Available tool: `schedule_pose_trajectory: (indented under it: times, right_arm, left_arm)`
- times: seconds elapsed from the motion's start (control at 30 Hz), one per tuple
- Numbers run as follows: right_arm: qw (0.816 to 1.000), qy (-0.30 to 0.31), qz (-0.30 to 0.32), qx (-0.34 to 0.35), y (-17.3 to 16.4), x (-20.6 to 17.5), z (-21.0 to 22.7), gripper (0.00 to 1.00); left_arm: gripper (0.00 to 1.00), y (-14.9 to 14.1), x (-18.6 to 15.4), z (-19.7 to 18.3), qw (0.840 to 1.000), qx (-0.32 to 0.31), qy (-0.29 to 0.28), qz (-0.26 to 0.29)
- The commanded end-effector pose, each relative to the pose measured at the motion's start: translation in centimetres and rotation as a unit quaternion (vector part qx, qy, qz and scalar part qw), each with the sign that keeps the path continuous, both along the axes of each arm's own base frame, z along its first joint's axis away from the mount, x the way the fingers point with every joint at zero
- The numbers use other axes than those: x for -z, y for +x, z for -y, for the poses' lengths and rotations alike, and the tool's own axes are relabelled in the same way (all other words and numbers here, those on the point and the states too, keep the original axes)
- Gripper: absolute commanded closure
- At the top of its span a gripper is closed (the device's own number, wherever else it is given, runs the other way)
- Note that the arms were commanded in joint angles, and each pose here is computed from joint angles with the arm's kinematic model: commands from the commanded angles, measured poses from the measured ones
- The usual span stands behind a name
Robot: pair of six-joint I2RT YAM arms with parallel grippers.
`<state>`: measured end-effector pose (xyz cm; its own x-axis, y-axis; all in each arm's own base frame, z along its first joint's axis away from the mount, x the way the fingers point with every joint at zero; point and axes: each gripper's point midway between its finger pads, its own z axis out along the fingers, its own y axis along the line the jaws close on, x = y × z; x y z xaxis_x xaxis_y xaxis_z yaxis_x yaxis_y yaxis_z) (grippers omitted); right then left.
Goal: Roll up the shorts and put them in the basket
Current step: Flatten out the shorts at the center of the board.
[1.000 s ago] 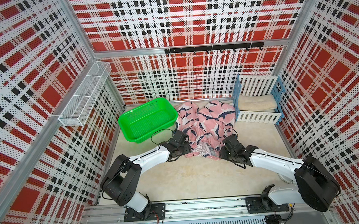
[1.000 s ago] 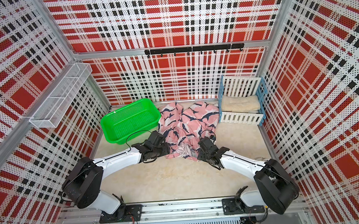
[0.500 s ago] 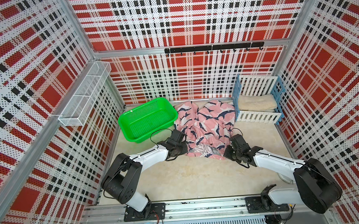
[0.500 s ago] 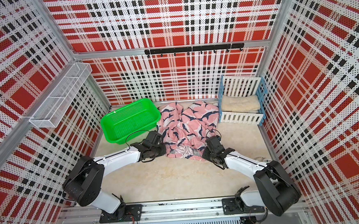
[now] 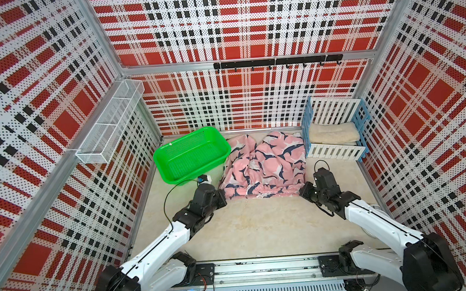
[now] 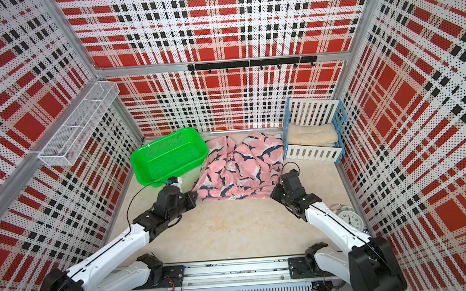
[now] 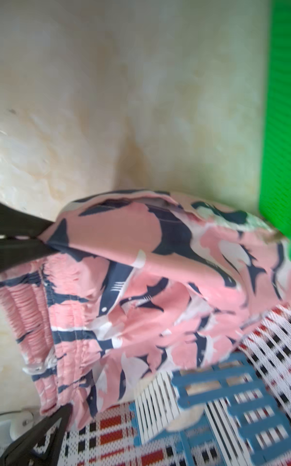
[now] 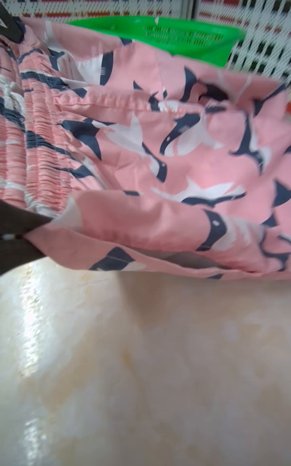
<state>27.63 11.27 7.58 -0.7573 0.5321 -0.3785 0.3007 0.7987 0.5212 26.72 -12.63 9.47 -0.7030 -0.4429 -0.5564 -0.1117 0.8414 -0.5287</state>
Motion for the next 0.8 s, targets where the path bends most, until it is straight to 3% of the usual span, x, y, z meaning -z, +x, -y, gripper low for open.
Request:
schedule_pose_trajectory:
  times: [0.0, 0.17, 0.2, 0.37, 0.53, 0.67, 0.73, 0.77]
  right_arm:
    - [0.996, -0.040, -0.066, 0.040, -2.3, 3.8, 2.7, 1.00]
    - [0.998, -0.026, -0.052, -0.014, -2.7, 2.1, 0.3, 1.00]
    - [0.998, -0.023, -0.053, -0.026, -2.7, 1.8, -0.2, 1.00]
    - [0.992, -0.005, -0.094, -0.087, -4.2, 1.8, -3.3, 0.77]
    - [0.988, -0.038, -0.138, -0.063, -5.7, 2.6, -2.5, 0.63]
    - [0.987, -0.052, -0.146, -0.039, -5.9, 3.1, -1.6, 0.41]
    - [0.988, -0.034, -0.146, -0.040, -5.7, 3.5, -2.3, 0.38]
    - [0.987, -0.027, -0.153, -0.038, -5.9, 4.0, -2.5, 0.28]
  left_arm:
    - [1.00, -0.7, 2.4, -2.4, 0.996, -0.077, -0.036, -0.008]
    - [1.00, -1.7, 3.3, 0.0, 0.999, -0.025, -0.038, -0.026]
    - [0.96, -1.7, 3.0, 0.6, 0.999, -0.015, -0.036, -0.026]
    - [0.62, -2.2, 2.8, 3.0, 0.997, 0.030, -0.022, -0.060]
    - [0.53, -2.6, 3.0, 3.2, 0.993, 0.028, 0.006, -0.119]
    - [0.45, -2.6, 3.0, 4.9, 0.989, 0.035, -0.023, -0.143]
    - [0.40, -2.7, 3.4, 6.0, 0.986, 0.051, -0.027, -0.157]
    - [0.38, -2.9, 3.8, 6.6, 0.984, 0.060, -0.030, -0.165]
